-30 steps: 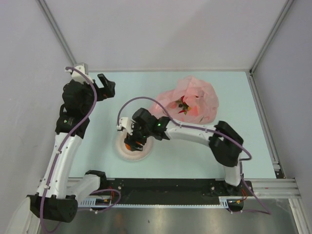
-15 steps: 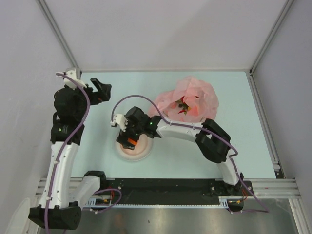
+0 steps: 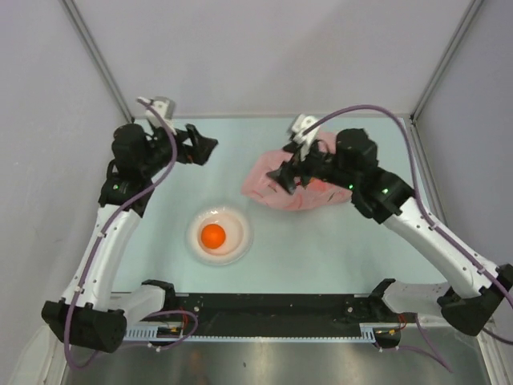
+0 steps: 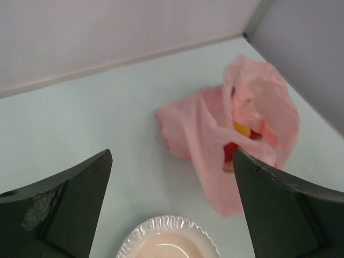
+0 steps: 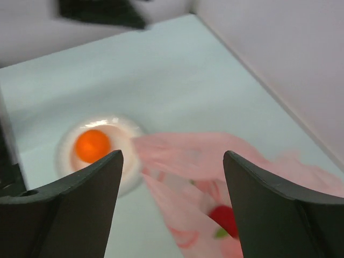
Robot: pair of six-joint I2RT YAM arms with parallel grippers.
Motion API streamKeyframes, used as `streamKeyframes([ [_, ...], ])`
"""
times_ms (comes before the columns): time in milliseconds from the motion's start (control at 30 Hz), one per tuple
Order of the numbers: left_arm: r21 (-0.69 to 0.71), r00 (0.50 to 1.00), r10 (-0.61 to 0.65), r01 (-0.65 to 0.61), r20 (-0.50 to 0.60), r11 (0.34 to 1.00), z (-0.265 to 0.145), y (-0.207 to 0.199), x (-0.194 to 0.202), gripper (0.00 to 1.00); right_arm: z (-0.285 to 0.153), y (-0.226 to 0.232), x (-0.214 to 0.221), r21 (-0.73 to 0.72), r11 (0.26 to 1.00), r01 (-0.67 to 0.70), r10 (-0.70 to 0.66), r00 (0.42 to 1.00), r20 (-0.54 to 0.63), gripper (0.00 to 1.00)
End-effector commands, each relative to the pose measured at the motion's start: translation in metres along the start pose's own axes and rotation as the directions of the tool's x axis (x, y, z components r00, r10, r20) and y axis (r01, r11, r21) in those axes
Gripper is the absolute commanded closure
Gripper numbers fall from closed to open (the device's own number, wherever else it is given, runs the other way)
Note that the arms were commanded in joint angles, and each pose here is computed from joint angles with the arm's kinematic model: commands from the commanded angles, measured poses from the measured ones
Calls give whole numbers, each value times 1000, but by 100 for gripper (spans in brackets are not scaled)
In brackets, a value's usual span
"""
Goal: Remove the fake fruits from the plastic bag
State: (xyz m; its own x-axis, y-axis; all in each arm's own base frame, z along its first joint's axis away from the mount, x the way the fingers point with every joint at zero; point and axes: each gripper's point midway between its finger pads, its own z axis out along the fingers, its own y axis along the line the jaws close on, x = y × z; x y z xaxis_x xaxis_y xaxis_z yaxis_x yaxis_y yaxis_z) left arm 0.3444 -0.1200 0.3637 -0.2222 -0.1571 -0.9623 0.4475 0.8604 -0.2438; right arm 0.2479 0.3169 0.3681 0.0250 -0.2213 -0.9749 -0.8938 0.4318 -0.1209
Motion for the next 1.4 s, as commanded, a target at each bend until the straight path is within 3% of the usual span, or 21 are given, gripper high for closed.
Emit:
streamKeyframes([
  [0, 335, 968, 235, -193, -86, 922, 9, -78, 46, 0, -9, -68, 78, 238, 966, -104, 152, 969, -194, 24],
  [133, 392, 888, 442, -364, -128, 845, 29, -96, 85, 0, -9, -104, 113, 353, 922, -161, 255, 937, -239, 43],
  [267, 545, 833, 534, -384, -144, 745, 41, -129, 108, 0, -5, -135, 128, 431, 873, -228, 340, 918, -203, 47],
  [400, 587, 729, 671, -486, -138, 648, 48, -137, 134, 0, 11, -146, 154, 430, 868, -250, 373, 898, -232, 51],
  [500, 551, 681, 714, -538, -162, 638, 59, -135, 148, 0, 26, -148, 172, 422, 865, -271, 398, 883, -248, 54],
  [567, 535, 669, 722, -550, -177, 641, 68, -132, 155, 12, 36, -153, 199, 453, 833, -317, 465, 845, -263, 55],
  [633, 486, 677, 709, -560, -197, 670, 77, -126, 153, 53, 34, -169, 225, 522, 777, -352, 533, 809, -248, 56],
  [667, 464, 684, 699, -560, -208, 686, 79, -124, 152, 99, 26, -179, 236, 576, 751, -322, 535, 809, -245, 59],
  [733, 402, 733, 637, -523, -238, 752, 79, -120, 150, 100, -1, -184, 264, 634, 739, -228, 504, 812, -296, 71],
  [800, 393, 781, 567, -450, -263, 802, 73, -125, 152, 100, -40, -194, 277, 731, 658, -179, 538, 791, -291, 88],
  [833, 409, 799, 543, -419, -257, 811, 66, -131, 150, 100, -69, -196, 292, 772, 610, -179, 594, 748, -295, 89],
  [933, 418, 841, 477, -349, -254, 839, 54, -140, 149, 100, -115, -188, 289, 817, 546, -184, 642, 718, -267, 90],
  [1100, 475, 869, 415, -254, -271, 843, 48, -157, 155, 100, -88, -167, 249, 671, 700, -243, 542, 793, -278, 75],
  [1267, 475, 882, 376, -212, -284, 854, 57, -164, 150, 100, -30, -139, 212, 482, 852, -202, 382, 871, -309, 75],
  [1367, 473, 893, 367, -212, -262, 855, 65, -170, 136, 100, -12, -139, 219, 466, 871, -159, 347, 870, -351, 79],
])
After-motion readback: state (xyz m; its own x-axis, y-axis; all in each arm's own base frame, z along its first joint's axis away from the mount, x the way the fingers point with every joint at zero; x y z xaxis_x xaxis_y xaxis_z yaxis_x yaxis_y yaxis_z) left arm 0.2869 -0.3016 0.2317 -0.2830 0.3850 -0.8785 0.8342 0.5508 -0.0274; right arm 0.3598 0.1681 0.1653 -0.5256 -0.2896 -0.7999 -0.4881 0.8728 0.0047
